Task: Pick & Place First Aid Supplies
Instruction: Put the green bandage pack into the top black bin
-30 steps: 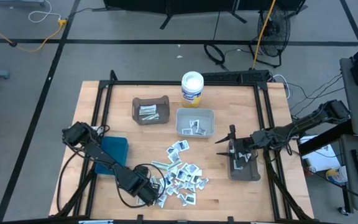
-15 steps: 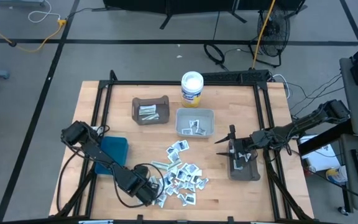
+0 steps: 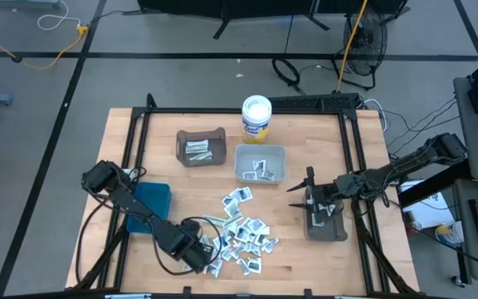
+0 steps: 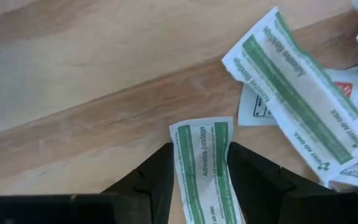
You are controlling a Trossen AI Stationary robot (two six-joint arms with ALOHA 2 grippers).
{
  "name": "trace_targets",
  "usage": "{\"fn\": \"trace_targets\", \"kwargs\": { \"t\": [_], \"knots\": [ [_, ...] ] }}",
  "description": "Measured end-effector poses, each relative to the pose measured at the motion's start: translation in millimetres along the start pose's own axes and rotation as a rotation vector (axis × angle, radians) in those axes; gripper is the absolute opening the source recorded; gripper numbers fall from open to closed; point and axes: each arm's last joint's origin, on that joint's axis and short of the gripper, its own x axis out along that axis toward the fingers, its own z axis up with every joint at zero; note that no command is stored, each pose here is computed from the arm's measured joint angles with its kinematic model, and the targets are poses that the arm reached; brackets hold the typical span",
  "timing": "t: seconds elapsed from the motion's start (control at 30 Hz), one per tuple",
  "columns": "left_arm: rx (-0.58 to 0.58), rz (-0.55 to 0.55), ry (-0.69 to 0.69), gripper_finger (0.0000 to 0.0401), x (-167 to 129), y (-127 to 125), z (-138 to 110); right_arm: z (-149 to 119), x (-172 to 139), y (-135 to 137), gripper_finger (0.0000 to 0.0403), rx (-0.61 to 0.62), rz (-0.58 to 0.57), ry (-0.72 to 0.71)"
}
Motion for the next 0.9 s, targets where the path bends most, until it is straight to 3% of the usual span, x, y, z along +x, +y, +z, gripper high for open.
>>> {"fn": "trace_targets", "kwargs": {
  "t": [0.9],
  "knots": [
    [0.070,0.014,0.062,0.0152,-2,-4,11,0,0,0,0.0210,0.003,0.000,0.003]
  ]
}}
